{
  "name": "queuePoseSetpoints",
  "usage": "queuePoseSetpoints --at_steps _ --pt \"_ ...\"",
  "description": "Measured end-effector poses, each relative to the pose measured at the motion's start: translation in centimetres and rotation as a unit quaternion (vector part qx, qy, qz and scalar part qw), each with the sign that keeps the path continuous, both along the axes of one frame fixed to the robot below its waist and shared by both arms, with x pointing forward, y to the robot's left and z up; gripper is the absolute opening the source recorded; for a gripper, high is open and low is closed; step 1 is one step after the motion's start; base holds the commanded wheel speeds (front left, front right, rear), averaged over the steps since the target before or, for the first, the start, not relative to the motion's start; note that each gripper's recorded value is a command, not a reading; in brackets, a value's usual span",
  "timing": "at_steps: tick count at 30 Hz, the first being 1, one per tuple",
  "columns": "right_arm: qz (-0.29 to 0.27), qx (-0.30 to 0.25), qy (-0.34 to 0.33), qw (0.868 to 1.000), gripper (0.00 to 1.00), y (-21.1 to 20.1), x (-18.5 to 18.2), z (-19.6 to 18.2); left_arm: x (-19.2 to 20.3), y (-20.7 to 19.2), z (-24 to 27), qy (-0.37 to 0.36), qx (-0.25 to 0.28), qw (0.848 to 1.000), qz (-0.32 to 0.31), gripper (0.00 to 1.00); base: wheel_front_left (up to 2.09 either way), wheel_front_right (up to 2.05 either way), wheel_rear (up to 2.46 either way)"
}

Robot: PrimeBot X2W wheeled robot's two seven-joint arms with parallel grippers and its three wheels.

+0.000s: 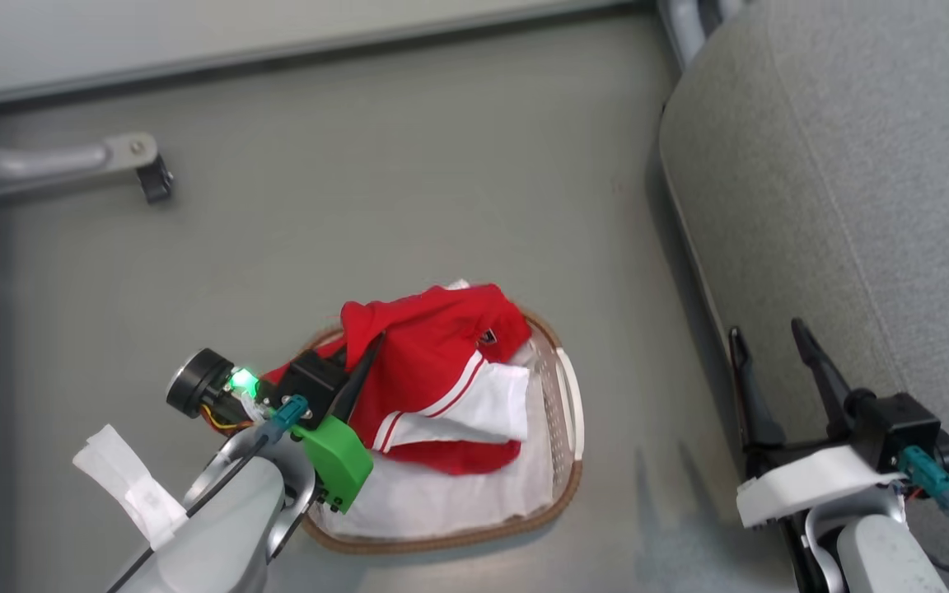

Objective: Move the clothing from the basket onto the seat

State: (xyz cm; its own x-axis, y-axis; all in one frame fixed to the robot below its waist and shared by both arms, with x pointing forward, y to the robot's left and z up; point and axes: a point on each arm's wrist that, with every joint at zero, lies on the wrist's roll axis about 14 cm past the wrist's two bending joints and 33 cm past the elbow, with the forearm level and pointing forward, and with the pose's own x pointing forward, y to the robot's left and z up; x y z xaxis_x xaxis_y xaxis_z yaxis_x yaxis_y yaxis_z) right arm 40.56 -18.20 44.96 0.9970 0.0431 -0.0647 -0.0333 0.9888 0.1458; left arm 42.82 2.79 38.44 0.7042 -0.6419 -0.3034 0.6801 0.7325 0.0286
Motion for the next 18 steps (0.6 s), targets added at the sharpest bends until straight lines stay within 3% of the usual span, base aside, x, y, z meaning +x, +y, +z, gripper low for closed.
queuePoseSetpoints --at_steps 8,18 --pt "0.010 0.004 -0.042 0.999 1.00 0.8 -2.6 3.3 0.8 -0.8 9.9 -0.144 0.012 0.989 -0.044 0.00 0.00 0.00 0.00" --pt "0.014 0.004 -0.097 0.995 1.00 1.1 -4.6 7.0 0.7 -2.2 23.1 -0.300 0.024 0.950 -0.085 0.00 0.00 0.00 0.00"
